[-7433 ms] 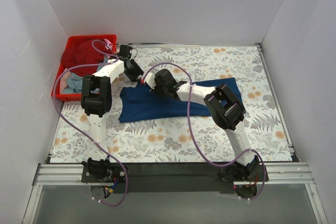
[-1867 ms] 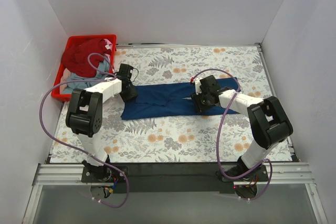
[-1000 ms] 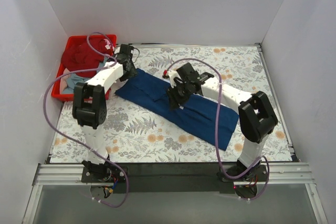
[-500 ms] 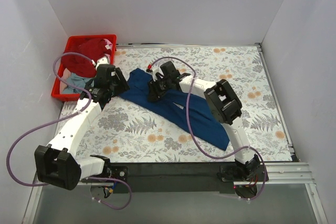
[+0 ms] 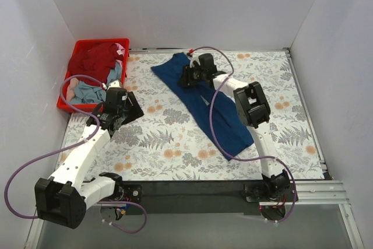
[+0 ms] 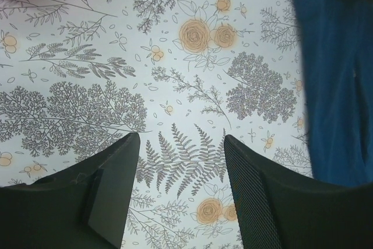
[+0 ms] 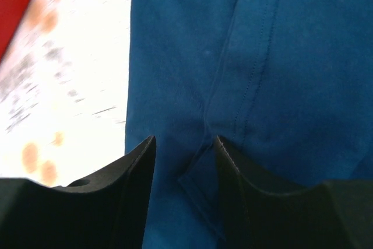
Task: Fold and stack the t-shirts
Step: Fold the tshirt
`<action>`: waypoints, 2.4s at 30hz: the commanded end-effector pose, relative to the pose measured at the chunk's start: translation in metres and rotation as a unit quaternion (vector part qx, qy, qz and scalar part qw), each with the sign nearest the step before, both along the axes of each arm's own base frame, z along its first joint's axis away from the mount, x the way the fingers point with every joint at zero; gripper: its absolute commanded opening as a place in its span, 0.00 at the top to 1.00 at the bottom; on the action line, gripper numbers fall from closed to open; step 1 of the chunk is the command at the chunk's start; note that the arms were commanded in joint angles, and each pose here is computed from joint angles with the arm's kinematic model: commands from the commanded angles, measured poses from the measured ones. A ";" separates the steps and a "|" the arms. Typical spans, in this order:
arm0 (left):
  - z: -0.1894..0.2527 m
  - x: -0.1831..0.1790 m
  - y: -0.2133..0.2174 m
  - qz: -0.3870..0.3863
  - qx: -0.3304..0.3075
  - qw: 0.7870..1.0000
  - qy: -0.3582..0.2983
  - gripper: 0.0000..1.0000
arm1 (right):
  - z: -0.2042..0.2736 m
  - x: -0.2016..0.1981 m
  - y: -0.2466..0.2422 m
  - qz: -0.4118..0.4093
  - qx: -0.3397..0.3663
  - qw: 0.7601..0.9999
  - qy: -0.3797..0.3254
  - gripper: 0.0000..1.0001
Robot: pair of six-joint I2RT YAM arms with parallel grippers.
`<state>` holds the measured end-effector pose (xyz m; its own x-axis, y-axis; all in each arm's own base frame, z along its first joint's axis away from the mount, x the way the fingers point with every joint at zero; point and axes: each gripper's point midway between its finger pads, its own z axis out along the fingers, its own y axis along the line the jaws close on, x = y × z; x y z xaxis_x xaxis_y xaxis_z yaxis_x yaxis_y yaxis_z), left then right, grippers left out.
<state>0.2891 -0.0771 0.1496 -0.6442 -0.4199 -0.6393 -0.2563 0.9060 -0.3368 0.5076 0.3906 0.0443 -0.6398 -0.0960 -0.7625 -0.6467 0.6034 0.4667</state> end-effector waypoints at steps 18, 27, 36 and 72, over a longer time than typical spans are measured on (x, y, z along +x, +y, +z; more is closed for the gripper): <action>-0.038 0.019 -0.025 -0.041 -0.024 0.999 0.026 0.43 | 0.042 -0.147 -0.162 -0.086 -0.194 0.977 0.029 0.57; -0.045 0.027 -0.035 -0.054 -0.029 0.998 0.027 0.44 | -0.009 -0.279 -0.193 -0.032 -0.309 0.941 0.138 0.59; -0.044 0.024 -0.044 -0.072 -0.032 0.997 0.027 0.44 | -0.035 -0.343 -0.164 0.071 -0.331 0.909 0.244 0.59; -0.055 -0.069 -0.181 -0.343 -0.017 0.935 0.084 0.52 | 0.026 -0.185 -0.095 -0.057 -0.109 0.976 0.182 0.64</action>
<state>0.2120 -0.2504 0.0766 -0.8815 0.1231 -0.4558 0.3088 0.8805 -0.3596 0.3154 0.2823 0.0683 -0.8824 -0.1840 -0.4330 -0.3885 0.8041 0.4500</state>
